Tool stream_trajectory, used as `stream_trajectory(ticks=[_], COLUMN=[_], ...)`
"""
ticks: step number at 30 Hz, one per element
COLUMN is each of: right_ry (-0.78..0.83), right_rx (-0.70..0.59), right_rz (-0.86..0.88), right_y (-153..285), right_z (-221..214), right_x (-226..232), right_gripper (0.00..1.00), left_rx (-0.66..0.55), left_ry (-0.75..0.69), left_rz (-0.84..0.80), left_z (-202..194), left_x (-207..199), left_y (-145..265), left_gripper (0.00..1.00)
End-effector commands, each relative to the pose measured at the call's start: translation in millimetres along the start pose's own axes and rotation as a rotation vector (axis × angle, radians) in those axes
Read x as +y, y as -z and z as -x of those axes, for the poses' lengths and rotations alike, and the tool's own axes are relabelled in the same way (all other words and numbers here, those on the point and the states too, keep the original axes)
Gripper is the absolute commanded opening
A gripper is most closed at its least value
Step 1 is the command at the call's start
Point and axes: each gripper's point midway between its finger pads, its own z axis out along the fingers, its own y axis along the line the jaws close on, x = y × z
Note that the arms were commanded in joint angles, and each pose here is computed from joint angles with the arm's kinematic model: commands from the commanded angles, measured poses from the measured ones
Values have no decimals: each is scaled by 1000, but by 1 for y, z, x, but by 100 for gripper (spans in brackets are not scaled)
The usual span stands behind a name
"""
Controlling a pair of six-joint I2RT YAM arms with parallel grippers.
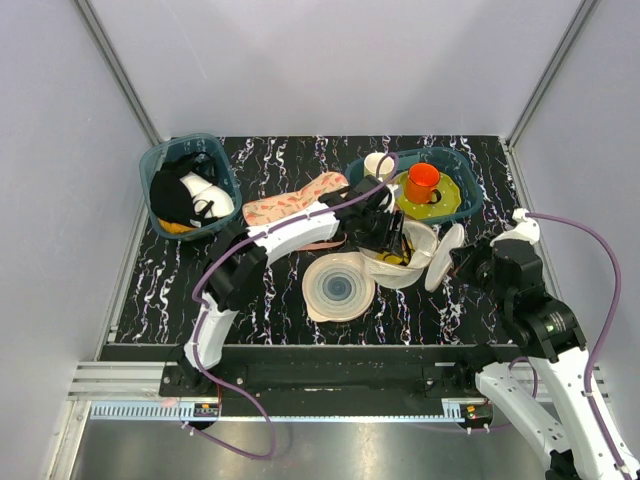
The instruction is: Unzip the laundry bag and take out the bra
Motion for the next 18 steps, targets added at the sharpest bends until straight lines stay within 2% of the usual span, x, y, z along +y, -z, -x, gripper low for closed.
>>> stream_trajectory(ticks=[1,6,11,14,18], right_ry=[-1,-6,-4,-1,4], right_rx=[-52,-93,-125,-127,-41], right_rz=[35,45,46,56,50], right_y=[14,27,35,32,6], right_z=[16,32,43,42,12], right_x=[7,11,12,14,10], right_gripper=[0,0,0,0,0], left_rx=[-29,15,3,-52,-118], left_ry=[-75,-90,-104,-118,-136], left_rz=[48,20,-24,-38,-65], left_z=[3,-21,-28,-19,-3], left_x=[-4,-18,-35,-43,-55], left_y=[3,5,21,37,49], left_gripper=[60,59,59,60,63])
